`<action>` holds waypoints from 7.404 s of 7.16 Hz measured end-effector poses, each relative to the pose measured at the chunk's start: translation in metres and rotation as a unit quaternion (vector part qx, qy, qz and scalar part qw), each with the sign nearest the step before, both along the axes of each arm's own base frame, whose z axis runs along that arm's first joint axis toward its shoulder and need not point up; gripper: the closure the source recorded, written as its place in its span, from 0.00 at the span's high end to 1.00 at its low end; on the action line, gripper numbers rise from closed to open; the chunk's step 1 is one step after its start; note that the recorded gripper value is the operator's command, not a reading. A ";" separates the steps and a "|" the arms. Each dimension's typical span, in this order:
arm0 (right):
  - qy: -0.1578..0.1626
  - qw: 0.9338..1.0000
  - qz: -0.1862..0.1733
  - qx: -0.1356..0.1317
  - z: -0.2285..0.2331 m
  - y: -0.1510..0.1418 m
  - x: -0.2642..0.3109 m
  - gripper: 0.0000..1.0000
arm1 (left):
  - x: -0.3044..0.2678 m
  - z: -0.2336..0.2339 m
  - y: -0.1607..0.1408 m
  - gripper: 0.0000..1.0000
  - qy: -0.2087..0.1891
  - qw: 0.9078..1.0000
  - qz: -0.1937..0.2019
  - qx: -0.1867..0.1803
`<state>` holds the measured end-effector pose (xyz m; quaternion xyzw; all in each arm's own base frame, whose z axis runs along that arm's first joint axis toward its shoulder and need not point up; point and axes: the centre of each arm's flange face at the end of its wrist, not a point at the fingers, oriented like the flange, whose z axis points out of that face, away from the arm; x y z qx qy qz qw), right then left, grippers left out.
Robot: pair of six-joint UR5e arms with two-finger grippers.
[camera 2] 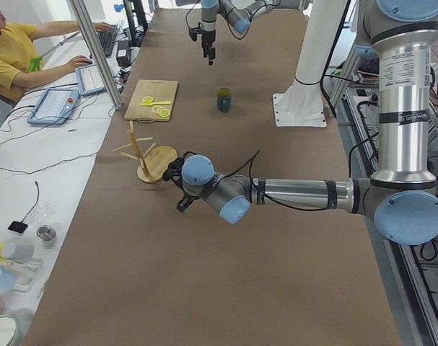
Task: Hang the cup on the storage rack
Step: 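Move the left gripper toward the mug while the right arm withdraws, then close the left gripper on the teal mug's rim, then lift the mug with the left gripper toward the wooden mug tree, then raise the mug and align its handle over a mug-tree peg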
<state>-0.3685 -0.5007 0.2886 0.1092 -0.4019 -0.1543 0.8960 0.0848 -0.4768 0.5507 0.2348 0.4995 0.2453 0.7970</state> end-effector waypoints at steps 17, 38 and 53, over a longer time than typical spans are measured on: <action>0.013 0.999 0.024 -0.036 0.090 -0.037 0.127 1.00 | 0.488 -0.225 0.083 0.61 0.149 0.923 0.038 0.352; 0.010 0.999 0.030 -0.024 0.076 -0.040 0.123 1.00 | 0.163 -0.208 -0.097 0.00 0.533 0.552 -0.261 -0.586; 0.011 0.999 0.030 -0.022 0.075 -0.039 0.121 1.00 | 0.167 -0.148 -0.086 0.00 0.524 0.456 -0.276 -0.664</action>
